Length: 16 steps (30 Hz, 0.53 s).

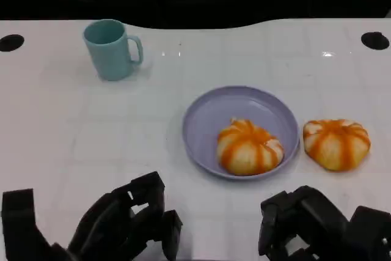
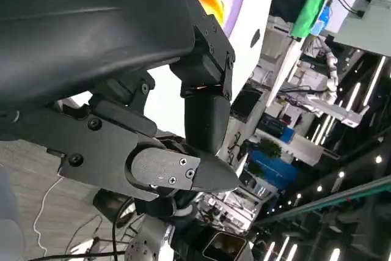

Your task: Grasp the bread from the table and place it into the plate.

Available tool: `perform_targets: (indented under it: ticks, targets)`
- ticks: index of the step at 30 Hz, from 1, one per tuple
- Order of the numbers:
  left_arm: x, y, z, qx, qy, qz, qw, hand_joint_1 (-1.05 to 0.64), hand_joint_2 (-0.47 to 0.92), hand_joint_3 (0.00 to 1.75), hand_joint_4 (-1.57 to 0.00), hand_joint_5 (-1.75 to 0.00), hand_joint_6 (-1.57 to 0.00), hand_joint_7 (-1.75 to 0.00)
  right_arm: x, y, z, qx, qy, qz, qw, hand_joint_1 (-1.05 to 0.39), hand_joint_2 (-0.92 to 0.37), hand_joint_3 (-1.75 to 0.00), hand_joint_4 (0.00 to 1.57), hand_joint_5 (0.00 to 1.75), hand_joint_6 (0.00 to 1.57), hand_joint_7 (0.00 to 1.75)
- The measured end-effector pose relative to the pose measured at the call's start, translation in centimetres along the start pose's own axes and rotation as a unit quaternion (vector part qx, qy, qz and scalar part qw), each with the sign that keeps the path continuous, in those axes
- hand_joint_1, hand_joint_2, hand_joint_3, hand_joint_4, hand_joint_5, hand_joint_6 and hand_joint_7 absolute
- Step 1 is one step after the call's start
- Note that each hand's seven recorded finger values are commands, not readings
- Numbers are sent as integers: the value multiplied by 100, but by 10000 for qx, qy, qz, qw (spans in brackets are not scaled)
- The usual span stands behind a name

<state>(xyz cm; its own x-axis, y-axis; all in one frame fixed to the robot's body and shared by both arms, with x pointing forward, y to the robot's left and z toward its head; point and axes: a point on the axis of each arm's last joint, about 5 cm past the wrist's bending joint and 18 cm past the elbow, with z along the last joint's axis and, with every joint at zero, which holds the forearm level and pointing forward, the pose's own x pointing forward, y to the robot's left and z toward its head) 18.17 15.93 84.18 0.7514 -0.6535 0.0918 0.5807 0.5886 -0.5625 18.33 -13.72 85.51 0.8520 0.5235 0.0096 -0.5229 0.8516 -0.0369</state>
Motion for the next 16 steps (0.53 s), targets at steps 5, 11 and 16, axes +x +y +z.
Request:
perform_targets:
  ticks: [5,11,16]
  targets:
    - [25,10,13,37,22,-90,9999,-67,92,20,-88,-175,-67,-175,7,-15,-11,-23,-42,20,10000,-105,-16,-131,154,130,157,104]
    - [33,16,19,13,32,-136,9999,-66,92,20,-90,-175,-68,-175,7,-15,-8,-41,-73,19,10000,-105,-18,-130,154,130,157,106]
    - [33,16,14,-32,52,-128,9999,-67,92,20,-90,-175,-68,-175,7,-15,-8,-45,-71,20,10000,-105,-19,-129,153,130,157,106]
